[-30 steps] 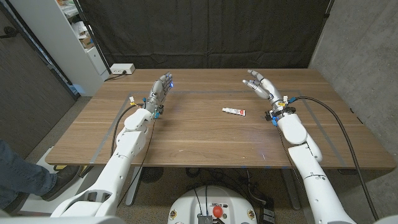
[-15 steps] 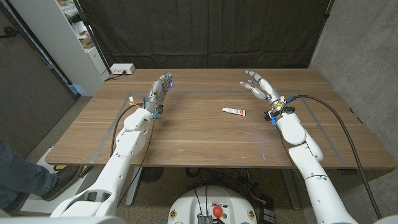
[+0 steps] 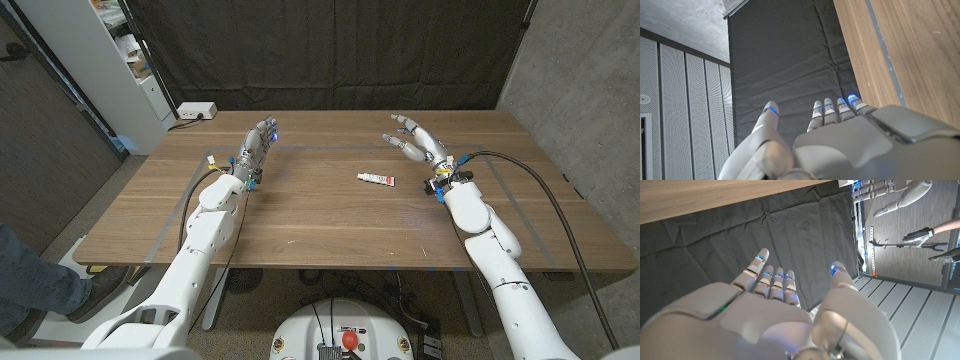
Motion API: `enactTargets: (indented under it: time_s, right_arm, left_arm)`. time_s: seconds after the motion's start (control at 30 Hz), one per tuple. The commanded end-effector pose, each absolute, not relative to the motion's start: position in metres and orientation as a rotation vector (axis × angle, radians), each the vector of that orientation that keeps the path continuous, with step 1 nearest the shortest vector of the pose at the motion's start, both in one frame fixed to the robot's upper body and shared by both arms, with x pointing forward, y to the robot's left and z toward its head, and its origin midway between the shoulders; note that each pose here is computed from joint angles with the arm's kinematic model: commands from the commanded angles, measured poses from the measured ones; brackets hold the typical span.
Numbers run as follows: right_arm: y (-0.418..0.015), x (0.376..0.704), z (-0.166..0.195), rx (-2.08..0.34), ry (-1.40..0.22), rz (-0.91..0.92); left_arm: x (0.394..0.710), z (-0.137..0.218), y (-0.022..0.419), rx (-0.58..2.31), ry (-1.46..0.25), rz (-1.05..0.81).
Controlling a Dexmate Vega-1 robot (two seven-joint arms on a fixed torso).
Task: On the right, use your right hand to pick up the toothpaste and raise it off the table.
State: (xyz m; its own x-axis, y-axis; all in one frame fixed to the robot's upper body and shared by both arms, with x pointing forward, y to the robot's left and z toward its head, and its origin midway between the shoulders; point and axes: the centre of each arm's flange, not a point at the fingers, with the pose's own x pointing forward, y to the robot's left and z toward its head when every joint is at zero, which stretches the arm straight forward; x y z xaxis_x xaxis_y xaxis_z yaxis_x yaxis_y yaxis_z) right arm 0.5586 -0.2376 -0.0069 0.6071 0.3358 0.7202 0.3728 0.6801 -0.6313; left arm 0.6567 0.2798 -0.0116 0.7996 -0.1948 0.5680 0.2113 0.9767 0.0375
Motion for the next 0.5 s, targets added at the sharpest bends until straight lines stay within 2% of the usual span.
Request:
enactTargets:
  time_s: [0.03,0.5]
  right_arm:
    - [-0.2331,0.5557,-0.0066,-0.894,-0.959,-0.023]
    - [-0.228,0.5513,-0.0056,-0.936,-0.959,-0.015]
  left_arm:
    - [0.6568,-0.0127,0.2788,-0.034,-0.607,-0.22]
    - [0.6569,-0.0179,0.2804,-0.044,-0.603,-0.216]
